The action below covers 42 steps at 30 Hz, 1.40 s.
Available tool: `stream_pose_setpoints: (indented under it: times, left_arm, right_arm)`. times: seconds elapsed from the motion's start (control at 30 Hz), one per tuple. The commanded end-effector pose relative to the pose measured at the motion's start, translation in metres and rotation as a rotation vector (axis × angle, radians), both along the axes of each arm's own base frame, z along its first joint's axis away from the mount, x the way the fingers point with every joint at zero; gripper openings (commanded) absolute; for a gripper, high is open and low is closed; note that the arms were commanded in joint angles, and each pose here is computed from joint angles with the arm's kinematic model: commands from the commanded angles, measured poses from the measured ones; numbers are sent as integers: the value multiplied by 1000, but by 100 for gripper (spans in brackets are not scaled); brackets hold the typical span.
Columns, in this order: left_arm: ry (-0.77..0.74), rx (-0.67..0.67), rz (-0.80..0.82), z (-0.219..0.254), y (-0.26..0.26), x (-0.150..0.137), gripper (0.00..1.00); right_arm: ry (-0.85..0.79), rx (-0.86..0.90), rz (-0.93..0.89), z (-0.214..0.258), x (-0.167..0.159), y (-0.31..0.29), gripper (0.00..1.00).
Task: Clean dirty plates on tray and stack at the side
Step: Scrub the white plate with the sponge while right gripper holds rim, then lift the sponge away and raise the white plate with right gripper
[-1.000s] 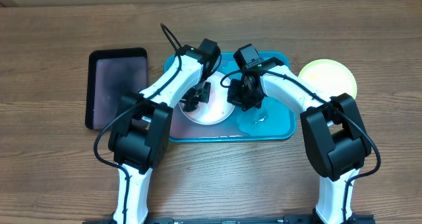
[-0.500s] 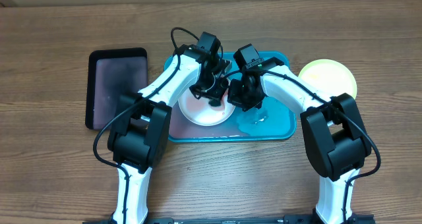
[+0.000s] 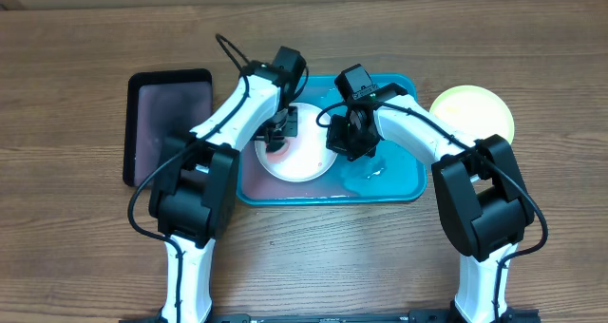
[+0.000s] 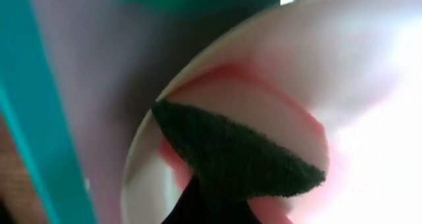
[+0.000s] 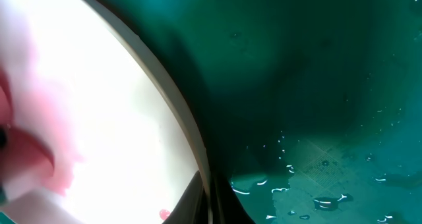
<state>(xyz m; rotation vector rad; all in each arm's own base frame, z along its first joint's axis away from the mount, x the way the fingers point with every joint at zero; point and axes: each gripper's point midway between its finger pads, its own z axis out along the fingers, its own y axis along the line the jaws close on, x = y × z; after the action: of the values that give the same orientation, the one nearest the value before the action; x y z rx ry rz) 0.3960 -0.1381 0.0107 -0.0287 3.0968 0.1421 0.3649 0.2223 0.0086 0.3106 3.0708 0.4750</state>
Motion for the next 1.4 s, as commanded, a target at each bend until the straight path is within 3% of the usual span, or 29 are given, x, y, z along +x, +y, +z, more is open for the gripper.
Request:
stream_pose_setpoints:
  times: [0.0,0.13,0.2,0.33,0.53,0.73,1.13,1.37]
  left_arm:
    - [116,-142,-21,-3,-21,-24,4]
    - [192,-484,-237,11,-82,-43,4]
    - [176,-545,-297,15,-95,-42,4]
    - [83,-455,-273,8,-86,-20,4]
    - [-130,-134,-66,0,-29,34,4]
    - [-186,56,9,14,10,46,4]
    - [-148,-29,21,103,15,53,4]
    - [-149,-61,25,100,17,57,4]
  right_arm:
    - [19,-42,-6,-11,-6,-9,4]
    - [18,-42,-6,-11,-6,-9,4]
    - [20,-43,-6,-11,-6,-9,4]
    - [20,-43,-2,-11,-6,-9,4]
    - [19,-43,-3,-11,-6,-9,4]
    - [17,-44,-1,-11,-6,-9,4]
    - [-21,-83,112,10,-5,-15,4]
    - [-204,-249,62,71,12,-50,4]
